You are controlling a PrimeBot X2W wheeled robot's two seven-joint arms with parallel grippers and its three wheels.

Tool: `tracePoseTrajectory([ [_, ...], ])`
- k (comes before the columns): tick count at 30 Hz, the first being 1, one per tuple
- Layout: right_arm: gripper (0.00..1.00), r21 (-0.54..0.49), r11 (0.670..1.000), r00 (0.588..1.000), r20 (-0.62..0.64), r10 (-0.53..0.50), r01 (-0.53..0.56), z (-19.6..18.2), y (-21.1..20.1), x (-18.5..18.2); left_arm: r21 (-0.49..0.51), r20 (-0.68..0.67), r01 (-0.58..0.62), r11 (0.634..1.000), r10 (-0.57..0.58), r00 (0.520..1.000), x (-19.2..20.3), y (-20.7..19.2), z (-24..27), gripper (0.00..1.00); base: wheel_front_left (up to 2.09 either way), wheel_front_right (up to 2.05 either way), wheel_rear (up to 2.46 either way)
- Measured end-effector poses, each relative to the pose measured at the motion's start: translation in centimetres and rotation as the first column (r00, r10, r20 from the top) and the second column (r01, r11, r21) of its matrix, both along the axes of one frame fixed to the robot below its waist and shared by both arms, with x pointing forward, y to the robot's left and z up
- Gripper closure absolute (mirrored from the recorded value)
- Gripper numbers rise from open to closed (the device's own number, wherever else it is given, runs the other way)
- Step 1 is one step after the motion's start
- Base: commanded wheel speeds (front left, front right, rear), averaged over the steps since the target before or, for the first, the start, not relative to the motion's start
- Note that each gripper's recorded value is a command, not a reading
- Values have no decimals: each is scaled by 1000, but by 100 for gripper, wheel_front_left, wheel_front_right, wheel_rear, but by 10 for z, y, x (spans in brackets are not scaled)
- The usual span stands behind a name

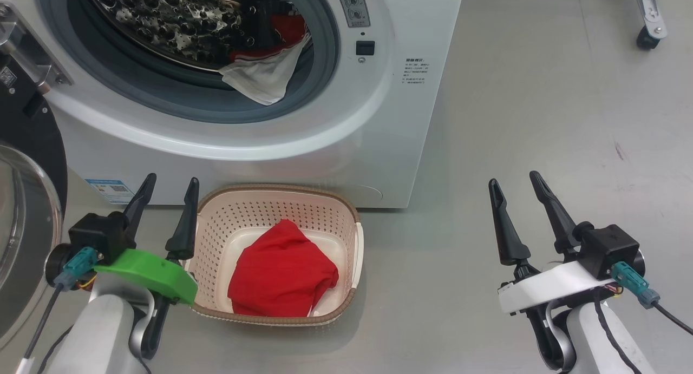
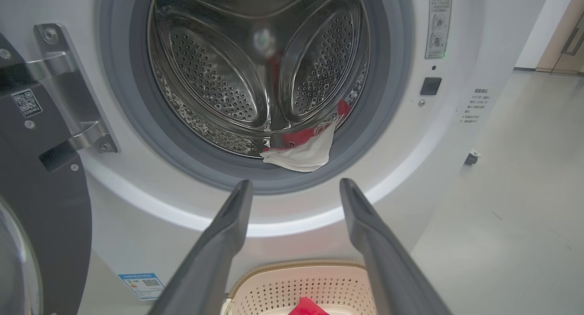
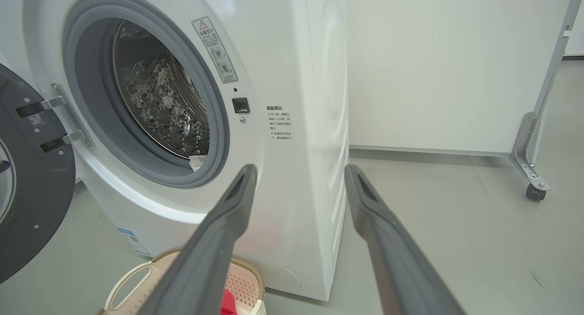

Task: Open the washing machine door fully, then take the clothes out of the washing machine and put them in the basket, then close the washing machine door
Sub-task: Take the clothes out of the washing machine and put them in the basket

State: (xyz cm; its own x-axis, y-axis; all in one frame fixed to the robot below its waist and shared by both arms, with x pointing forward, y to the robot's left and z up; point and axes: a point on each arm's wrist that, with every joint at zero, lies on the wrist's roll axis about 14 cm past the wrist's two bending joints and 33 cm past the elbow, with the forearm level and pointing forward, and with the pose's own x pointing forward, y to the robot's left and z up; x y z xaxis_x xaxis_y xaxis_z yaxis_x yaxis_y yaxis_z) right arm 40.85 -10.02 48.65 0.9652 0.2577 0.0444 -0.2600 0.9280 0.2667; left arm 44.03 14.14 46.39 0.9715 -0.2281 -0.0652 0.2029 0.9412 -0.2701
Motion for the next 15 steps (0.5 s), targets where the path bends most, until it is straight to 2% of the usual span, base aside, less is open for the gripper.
tracePoseTrajectory([
  [15,0,5,1000,1000,-3,7,-7,-1,1,0,-3,20,-11,1000,11,1000,-14,0,1,0,0,0,0],
])
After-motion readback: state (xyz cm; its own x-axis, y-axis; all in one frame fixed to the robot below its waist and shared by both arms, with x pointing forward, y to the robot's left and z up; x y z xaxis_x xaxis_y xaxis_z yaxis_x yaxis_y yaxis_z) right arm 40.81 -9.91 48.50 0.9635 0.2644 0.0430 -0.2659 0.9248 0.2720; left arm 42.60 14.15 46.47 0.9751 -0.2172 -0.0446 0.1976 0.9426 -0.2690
